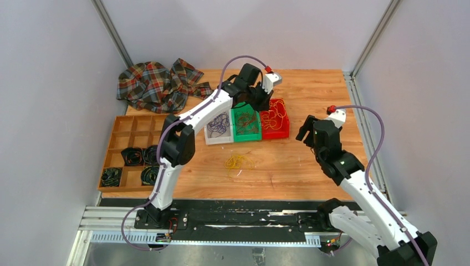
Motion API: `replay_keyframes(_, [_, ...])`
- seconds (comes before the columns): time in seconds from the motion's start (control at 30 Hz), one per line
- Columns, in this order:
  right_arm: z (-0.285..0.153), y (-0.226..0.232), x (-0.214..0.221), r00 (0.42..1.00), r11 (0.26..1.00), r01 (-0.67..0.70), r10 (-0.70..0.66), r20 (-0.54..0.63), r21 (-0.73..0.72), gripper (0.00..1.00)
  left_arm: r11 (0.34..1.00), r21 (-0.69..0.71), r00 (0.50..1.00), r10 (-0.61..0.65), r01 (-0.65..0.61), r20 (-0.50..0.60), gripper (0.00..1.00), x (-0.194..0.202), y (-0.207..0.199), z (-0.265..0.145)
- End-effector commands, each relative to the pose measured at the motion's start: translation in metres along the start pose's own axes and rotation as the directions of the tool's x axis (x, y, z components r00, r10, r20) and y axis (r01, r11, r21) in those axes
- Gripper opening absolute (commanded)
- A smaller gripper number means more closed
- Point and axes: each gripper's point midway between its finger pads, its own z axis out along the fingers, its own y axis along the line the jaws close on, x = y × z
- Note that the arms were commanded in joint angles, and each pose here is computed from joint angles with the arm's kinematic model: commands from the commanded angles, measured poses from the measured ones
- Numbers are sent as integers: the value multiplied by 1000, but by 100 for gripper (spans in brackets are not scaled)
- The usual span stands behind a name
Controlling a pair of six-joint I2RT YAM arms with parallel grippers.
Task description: Untangle the cables
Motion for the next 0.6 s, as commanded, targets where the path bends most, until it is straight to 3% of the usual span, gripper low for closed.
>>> replay_keyframes(0.0, [6, 23, -24, 999, 995, -43, 45, 18, -86, 72, 957, -239, 986, 151, -165, -75, 1, 7, 44, 6])
replay_keyframes(0.1, [12, 29, -22, 999, 994, -41, 42, 4, -106, 72, 916, -318, 968, 219, -246, -120, 1, 14, 59, 9])
replay_keyframes(0.23, [22, 38, -19, 999, 991, -49, 47, -22, -126, 71, 899, -322, 954, 266, -297, -139, 0, 19, 58, 16])
replay_keyframes(0.57, [41, 48, -16, 988, 972, -141, 126, -91, -186, 68, 901, -308, 951, 270, -305, -149, 5, 20, 54, 32])
